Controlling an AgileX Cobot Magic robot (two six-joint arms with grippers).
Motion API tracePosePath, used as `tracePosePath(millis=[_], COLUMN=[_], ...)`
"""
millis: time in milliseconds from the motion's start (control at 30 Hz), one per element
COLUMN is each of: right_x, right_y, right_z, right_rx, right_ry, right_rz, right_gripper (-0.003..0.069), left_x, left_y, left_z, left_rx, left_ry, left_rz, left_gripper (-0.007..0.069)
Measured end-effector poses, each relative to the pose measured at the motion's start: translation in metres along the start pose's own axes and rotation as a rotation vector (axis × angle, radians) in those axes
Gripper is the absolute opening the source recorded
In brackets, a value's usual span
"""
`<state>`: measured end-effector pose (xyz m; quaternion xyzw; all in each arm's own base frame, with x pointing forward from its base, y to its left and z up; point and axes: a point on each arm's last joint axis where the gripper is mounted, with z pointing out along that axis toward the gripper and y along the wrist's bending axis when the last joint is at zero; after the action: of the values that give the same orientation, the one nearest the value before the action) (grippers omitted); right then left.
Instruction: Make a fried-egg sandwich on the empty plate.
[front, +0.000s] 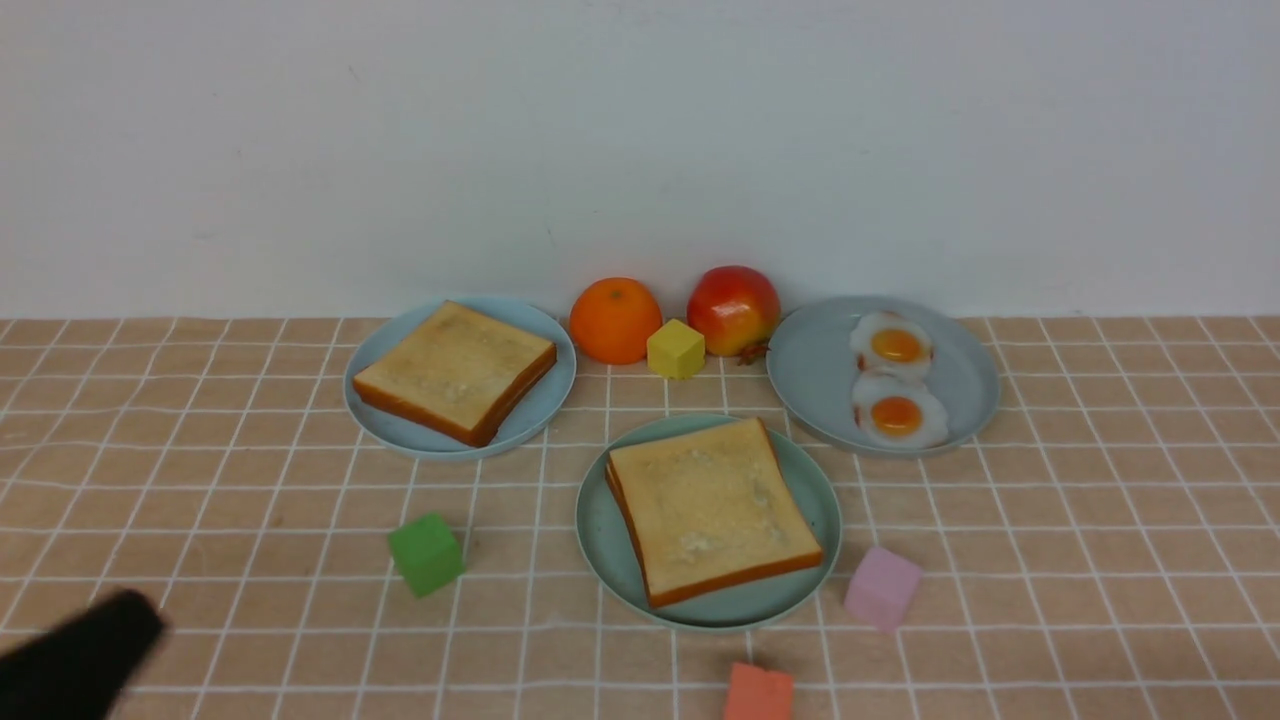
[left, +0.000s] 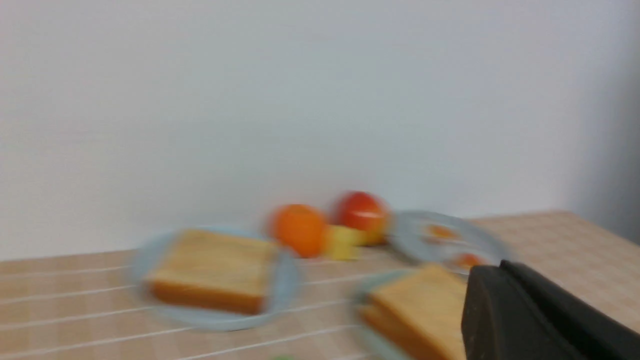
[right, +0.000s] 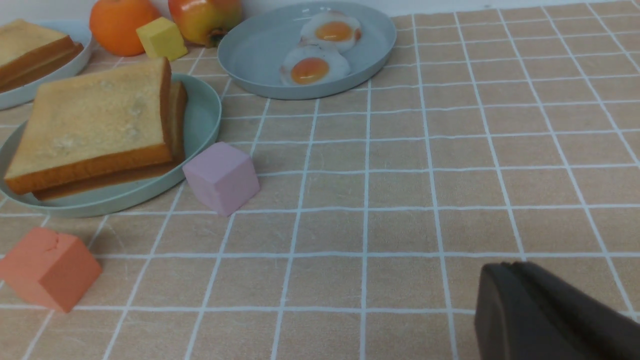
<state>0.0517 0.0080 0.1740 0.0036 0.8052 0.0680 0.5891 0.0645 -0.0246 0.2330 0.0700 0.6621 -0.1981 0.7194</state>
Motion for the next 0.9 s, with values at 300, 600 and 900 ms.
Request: tracePosePath(millis=[300, 600, 900], right_x=[0.0, 0.0, 0.0], right_y=[0.0, 0.0, 0.0], right_z=[0.0, 0.0, 0.0], right_rx=[0.001, 0.001, 0.001], right_ry=[-0.001, -0.001, -0.001], right_rz=[0.0, 0.0, 0.0], right_gripper=[0.0005, 0.0013, 0.0025], left_x=[0.044, 0.057, 0.058], left_y=[0.023, 0.024, 0.024], left_z=[-0.021, -0.026, -0.026], left_rx=[-0.362, -0.399, -0.4], left_ry=[0.211, 0.339, 0.341], left_rz=[-0.085, -0.126, -0.128], left_gripper=[-0.0013, -0.0013, -0.0013])
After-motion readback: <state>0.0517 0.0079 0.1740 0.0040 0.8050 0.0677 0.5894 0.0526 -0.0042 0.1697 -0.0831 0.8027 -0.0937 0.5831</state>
